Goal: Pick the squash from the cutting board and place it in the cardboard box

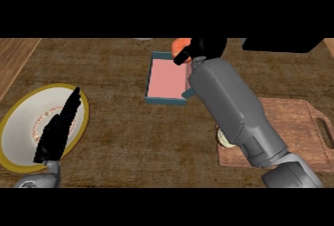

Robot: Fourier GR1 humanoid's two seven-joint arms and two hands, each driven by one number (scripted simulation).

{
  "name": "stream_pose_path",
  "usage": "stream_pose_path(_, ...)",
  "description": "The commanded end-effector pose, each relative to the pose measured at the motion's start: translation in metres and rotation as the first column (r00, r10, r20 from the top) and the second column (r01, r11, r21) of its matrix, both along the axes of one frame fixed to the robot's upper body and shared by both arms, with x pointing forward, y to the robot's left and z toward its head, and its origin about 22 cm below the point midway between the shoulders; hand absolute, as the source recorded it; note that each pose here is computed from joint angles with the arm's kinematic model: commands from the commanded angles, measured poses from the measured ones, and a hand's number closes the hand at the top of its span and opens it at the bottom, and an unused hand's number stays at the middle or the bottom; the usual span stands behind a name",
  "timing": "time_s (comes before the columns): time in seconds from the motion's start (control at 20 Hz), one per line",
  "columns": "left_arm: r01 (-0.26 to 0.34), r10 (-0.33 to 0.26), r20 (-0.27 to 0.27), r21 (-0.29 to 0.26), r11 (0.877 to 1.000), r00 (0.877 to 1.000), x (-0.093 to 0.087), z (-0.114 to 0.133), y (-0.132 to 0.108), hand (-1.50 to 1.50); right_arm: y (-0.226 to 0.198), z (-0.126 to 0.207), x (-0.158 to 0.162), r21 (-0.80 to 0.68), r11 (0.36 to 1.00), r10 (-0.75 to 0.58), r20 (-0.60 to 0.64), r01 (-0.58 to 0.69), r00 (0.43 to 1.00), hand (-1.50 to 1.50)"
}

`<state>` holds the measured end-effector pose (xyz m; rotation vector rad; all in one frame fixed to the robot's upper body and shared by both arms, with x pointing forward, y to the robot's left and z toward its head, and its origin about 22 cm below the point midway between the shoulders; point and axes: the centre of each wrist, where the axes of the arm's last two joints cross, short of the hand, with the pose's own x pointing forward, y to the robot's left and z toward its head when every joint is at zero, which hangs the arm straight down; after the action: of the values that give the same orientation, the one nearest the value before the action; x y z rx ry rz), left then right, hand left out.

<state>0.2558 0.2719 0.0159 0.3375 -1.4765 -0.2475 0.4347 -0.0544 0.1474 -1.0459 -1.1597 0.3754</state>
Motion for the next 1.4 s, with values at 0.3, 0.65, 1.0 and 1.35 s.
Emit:
stream_pose_path(0.3, -0.004, 0.004, -0.007, -0.007, 1.0, 1.0, -0.002, -0.007, 0.006, 0.0, -0.009, -0.017, 0.008, 0.211, 0.974, -0.139, 0.268, 0.083, 0.953, -1.5)
stream_pose_path(0.65, -0.042, 0.042, 0.0, -0.003, 0.999, 0.999, -0.006, -0.005, 0.004, 0.0, -0.021, -0.001, 0.007, 0.417, 0.904, -0.302, 0.459, 0.098, 0.835, -1.5)
stream_pose_path(1.0, -0.069, 0.069, -0.032, 0.0, 0.998, 0.997, -0.034, -0.013, 0.021, 0.0, -0.069, -0.01, -0.005, 0.506, 0.849, -0.439, 0.513, 0.153, 0.737, -1.5)
stream_pose_path(1.35, -0.115, 0.115, -0.03, 0.008, 0.993, 0.993, -0.032, -0.014, 0.028, 0.0, -0.142, -0.021, -0.061, 0.527, 0.835, -0.474, 0.544, 0.157, 0.692, -1.5)
